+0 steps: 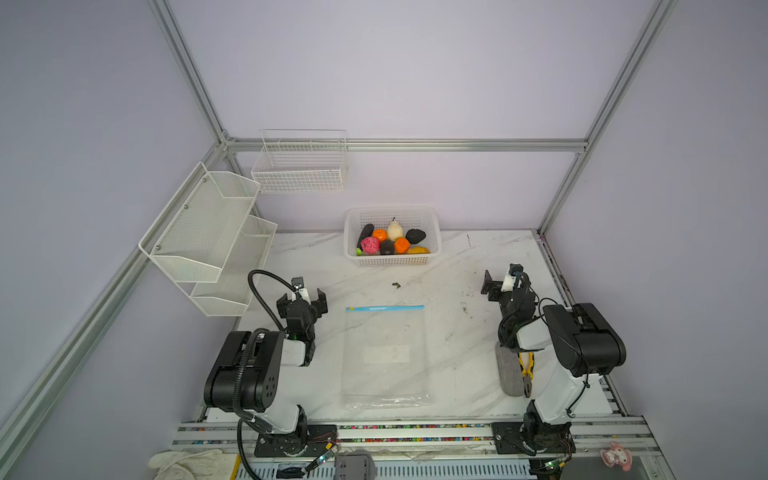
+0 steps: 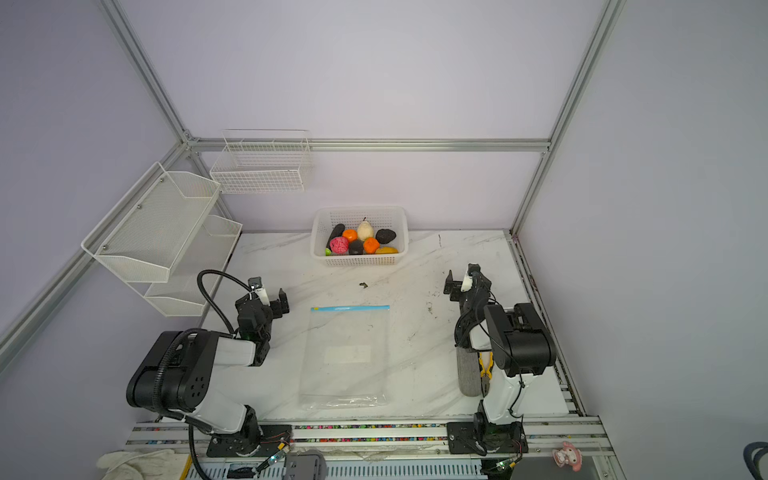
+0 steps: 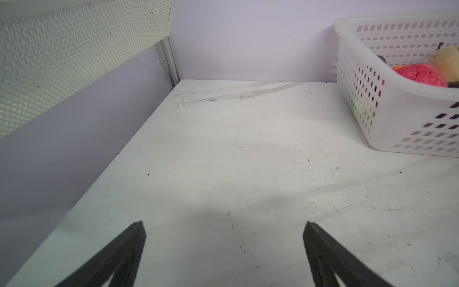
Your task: Place the food in the zip-top bag and seal the zipper
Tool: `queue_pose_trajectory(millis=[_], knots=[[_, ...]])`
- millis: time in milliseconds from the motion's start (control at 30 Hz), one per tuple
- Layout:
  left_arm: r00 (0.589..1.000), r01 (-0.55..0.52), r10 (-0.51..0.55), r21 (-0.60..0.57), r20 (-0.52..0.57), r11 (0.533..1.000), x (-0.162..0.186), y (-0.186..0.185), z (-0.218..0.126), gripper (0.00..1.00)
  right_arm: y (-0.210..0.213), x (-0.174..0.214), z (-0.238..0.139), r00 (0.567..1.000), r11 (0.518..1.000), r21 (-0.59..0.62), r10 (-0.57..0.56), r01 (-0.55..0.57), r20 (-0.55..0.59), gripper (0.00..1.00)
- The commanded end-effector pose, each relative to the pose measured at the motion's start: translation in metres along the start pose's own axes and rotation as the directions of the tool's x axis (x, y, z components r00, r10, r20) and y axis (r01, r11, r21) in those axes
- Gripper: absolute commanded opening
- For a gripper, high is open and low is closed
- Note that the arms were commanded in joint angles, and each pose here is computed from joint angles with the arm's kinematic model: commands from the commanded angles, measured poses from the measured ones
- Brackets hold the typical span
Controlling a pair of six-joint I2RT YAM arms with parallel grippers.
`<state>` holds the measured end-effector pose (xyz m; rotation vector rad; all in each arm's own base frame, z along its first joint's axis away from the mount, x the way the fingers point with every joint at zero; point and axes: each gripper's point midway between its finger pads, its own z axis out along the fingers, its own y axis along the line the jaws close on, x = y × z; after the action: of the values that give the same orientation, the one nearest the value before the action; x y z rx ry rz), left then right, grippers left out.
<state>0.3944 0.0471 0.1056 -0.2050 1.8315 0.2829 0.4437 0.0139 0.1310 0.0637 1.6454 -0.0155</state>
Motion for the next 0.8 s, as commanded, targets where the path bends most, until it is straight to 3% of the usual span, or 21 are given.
queue_pose_trajectory(millis=[0,500,700,767], knots=[[0.999,0.018,-0.018,-0.010,0.036,1.000,-0.009,0.003,0.000,1.00,0.003,-0.009,0.002,1.000,1.000,-0.015,0.010,-0.010,0.026,0.97],[0.999,0.019,-0.018,-0.012,0.037,1.000,-0.010,0.004,-0.001,1.00,-0.001,-0.013,-0.003,0.999,1.000,-0.006,0.015,-0.015,0.046,0.97],[0.997,-0.070,0.070,0.018,-0.029,0.997,-0.045,-0.011,-0.001,1.00,-0.009,-0.044,-0.003,0.999,0.995,0.093,0.026,-0.028,0.027,0.97],[0.999,0.038,-0.039,-0.033,-0.024,0.999,-0.073,-0.003,-0.004,1.00,0.019,-0.054,0.002,1.000,0.996,0.086,-0.028,0.029,-0.014,0.97]])
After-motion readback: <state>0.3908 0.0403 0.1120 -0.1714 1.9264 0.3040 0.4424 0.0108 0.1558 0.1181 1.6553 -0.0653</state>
